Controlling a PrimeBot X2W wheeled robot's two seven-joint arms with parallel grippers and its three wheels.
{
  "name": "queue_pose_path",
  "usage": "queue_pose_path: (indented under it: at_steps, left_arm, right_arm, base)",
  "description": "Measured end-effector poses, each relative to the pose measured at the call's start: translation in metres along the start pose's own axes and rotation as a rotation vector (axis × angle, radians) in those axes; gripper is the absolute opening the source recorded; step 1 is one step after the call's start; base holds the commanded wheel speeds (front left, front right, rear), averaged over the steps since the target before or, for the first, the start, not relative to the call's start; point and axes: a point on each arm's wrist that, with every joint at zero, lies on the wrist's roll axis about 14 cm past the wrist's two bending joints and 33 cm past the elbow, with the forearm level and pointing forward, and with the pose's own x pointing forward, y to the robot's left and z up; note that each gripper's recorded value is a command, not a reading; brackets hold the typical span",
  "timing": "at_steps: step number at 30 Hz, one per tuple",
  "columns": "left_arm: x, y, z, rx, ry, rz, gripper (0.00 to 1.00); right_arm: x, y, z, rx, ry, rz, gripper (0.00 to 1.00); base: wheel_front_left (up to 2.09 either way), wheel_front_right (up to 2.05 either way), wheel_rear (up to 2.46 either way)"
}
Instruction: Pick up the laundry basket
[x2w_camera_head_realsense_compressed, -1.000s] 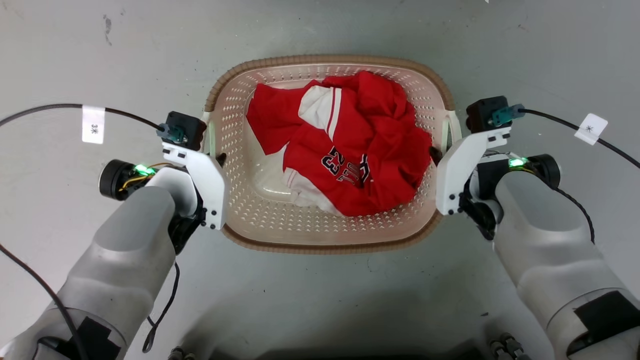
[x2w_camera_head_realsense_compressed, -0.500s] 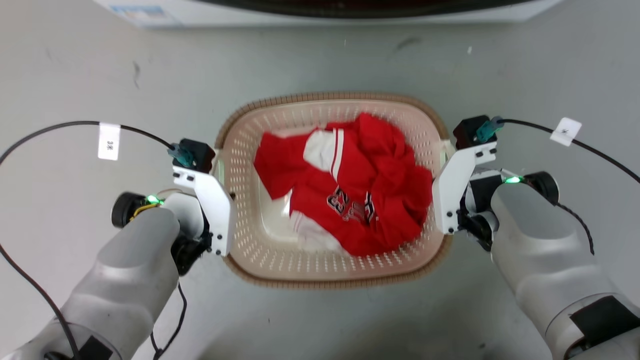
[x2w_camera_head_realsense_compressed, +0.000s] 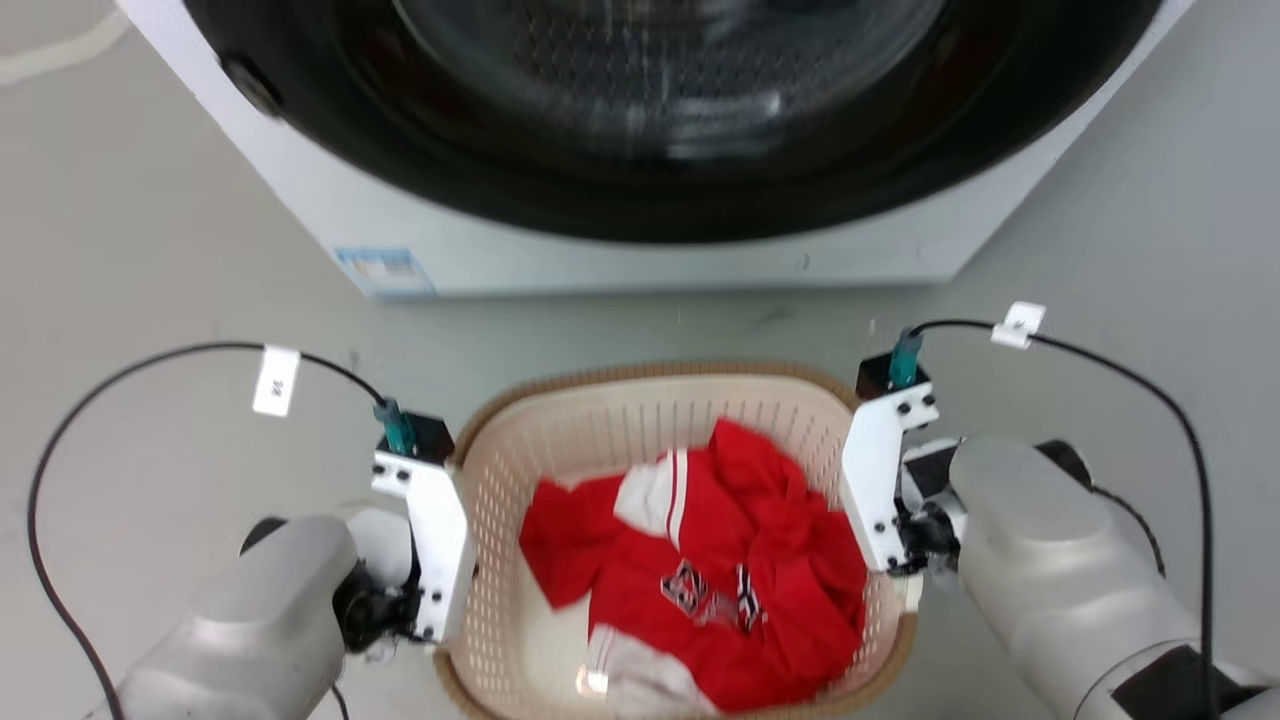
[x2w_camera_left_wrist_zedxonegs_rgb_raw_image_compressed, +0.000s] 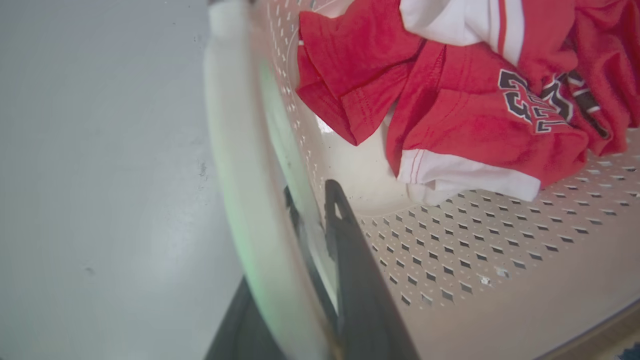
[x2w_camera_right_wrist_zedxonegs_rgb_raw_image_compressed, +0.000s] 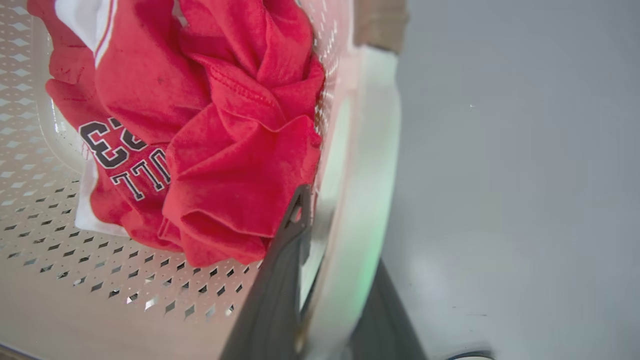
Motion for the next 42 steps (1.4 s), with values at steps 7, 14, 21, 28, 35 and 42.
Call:
queue_pose_path:
  at_steps: [7,14,21,28,35,42]
  left_arm:
    - [-0.048,-0.012,-0.007,0.038,0.004,0.015,0.0]
    - [-0.087,-0.022,-0.011,0.055,-0.021,0.027,0.0]
    - [-0.111,-0.031,-0.017,0.049,-0.016,0.026,0.0]
    - [-0.121,-0.037,-0.026,0.019,-0.007,0.011,0.0]
    - [-0.125,-0.04,-0.03,0.015,-0.001,0.009,0.0]
    - [-0.125,-0.04,-0.031,-0.006,0.002,0.0,0.0]
  right_arm:
    - [-0.048,0.014,-0.004,0.011,-0.046,0.005,0.0]
    - [-0.086,0.025,-0.007,-0.007,-0.106,-0.004,0.0]
    - [-0.109,0.033,-0.013,-0.008,-0.137,0.0,0.0]
    - [-0.118,0.041,-0.019,-0.031,-0.14,0.001,0.0]
    - [-0.124,0.044,-0.021,-0.045,-0.143,-0.002,0.0]
    - [-0.124,0.045,-0.021,-0.047,-0.143,0.001,0.0]
  base:
    - [0.0,0.0,0.0]
    - [0.0,0.0,0.0]
    - [0.0,0.0,0.0]
    - [0.0,0.0,0.0]
    - [0.0,0.0,0.0]
    - [0.0,0.0,0.0]
